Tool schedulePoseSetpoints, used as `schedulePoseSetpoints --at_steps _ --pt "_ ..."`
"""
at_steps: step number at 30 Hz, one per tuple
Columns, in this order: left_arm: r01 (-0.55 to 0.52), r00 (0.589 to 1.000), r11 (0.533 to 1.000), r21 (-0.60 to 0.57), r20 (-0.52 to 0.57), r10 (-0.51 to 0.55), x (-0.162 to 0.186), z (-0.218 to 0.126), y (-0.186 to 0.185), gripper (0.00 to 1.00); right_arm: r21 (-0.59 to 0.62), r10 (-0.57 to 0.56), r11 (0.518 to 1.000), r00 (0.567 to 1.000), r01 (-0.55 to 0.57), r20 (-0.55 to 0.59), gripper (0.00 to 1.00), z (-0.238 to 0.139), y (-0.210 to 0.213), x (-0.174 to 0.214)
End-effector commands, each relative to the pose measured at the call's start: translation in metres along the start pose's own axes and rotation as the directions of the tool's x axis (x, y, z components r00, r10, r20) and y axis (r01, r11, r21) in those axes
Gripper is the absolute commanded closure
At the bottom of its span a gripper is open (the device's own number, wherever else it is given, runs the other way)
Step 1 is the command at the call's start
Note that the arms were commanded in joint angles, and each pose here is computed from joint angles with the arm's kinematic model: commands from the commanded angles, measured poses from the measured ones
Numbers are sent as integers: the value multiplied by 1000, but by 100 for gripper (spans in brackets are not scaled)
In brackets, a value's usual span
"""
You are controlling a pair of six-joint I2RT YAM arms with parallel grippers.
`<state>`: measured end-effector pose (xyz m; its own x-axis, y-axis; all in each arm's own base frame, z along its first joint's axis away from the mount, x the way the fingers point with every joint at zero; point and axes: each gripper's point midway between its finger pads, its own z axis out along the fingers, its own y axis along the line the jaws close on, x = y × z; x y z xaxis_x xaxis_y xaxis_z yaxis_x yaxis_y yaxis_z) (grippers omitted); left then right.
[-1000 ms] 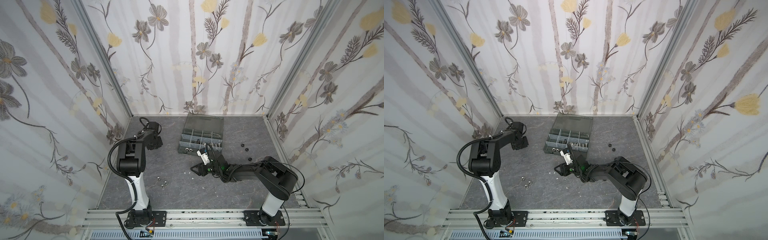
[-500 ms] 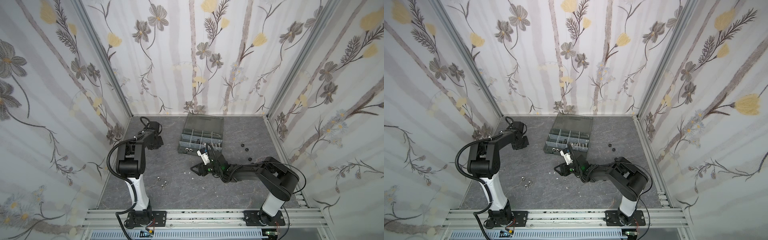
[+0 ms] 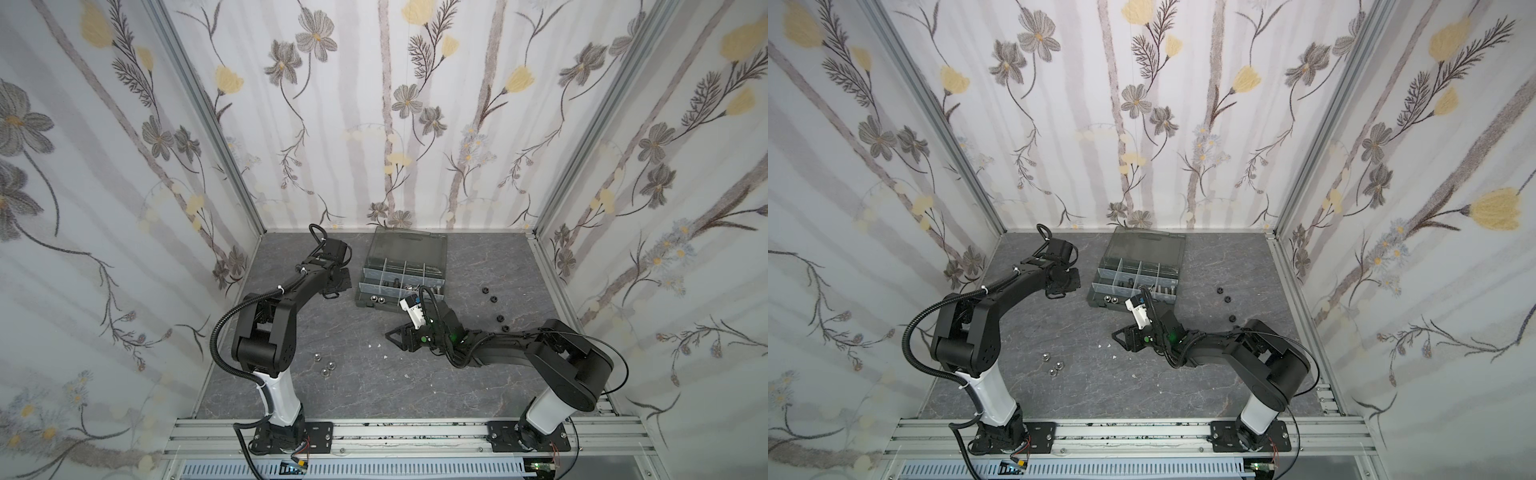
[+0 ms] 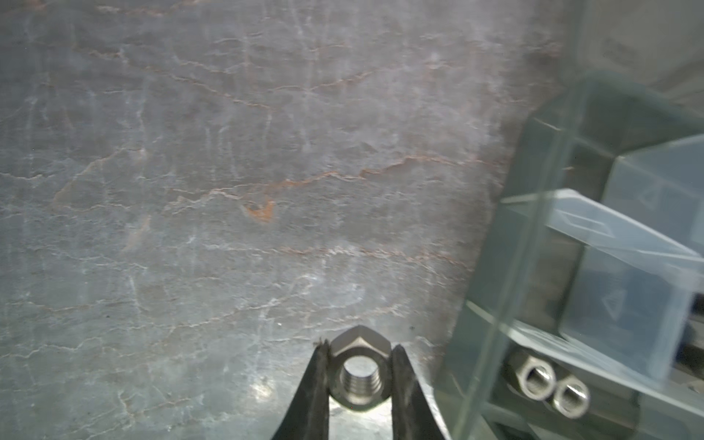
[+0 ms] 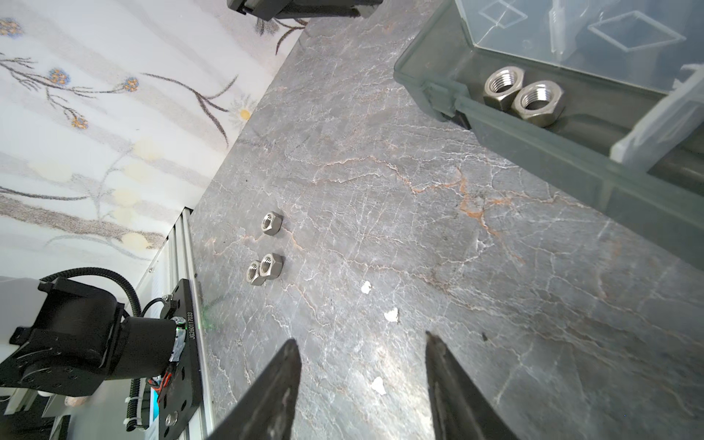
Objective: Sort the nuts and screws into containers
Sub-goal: 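Carry the nut into the box with the left gripper and release it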
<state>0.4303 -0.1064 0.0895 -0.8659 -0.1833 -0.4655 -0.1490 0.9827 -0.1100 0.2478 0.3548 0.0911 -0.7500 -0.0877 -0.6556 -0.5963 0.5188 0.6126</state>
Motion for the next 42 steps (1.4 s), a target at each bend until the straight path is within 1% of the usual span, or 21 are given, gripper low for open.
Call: schedulePoseSetpoints --at_steps 1,5,6,9,18,22,25,30,31,34,36,37,38,42 --pt "0 1000 1000 28 14 0 0 -13 -18 85 43 -1 999 998 -2 62 46 -9 -10 -14" --pt "-38 999 997 67 14 37 11 -22 -46 85 76 12 997 996 -19 84 46 -16 -20 -15" --pt "-50 999 996 74 12 49 14 -23 -53 85 70 4 997 993 -12 115 46 -23 -15 -23" --pt "-83 997 993 80 0 83 24 -21 -68 85 83 6 996 990 -18 141 46 -30 -18 -27" --pt "-122 992 988 93 -34 125 43 -9 -91 85 104 15 994 984 -34 179 46 -41 -24 -31" --pt "-130 990 987 97 -44 135 48 -4 -96 82 106 14 994 982 -35 190 46 -44 -24 -33" --pt "-136 989 986 95 -47 141 48 -2 -98 77 120 2 992 982 -25 190 46 -46 -25 -33" --pt "-142 990 984 111 0 143 34 -14 -104 62 161 -45 987 982 15 186 46 -49 -21 -33" --pt "-142 990 982 123 23 140 28 -21 -106 60 167 -57 986 981 25 187 45 -49 -18 -33" --pt "-140 988 978 157 92 127 14 -43 -110 47 179 -69 983 980 35 187 45 -49 -13 -30" --pt "-140 984 974 176 138 116 6 -60 -110 42 175 -64 984 981 32 183 45 -46 -10 -30" --pt "-145 979 971 191 168 113 2 -71 -110 40 154 -77 987 985 53 156 45 -39 3 -24" --pt "-150 975 968 201 192 111 0 -80 -109 37 151 -84 987 986 63 142 45 -35 8 -23" --pt "-158 941 957 242 330 72 -7 -124 -95 23 147 -122 983 988 107 92 45 -22 28 -14"
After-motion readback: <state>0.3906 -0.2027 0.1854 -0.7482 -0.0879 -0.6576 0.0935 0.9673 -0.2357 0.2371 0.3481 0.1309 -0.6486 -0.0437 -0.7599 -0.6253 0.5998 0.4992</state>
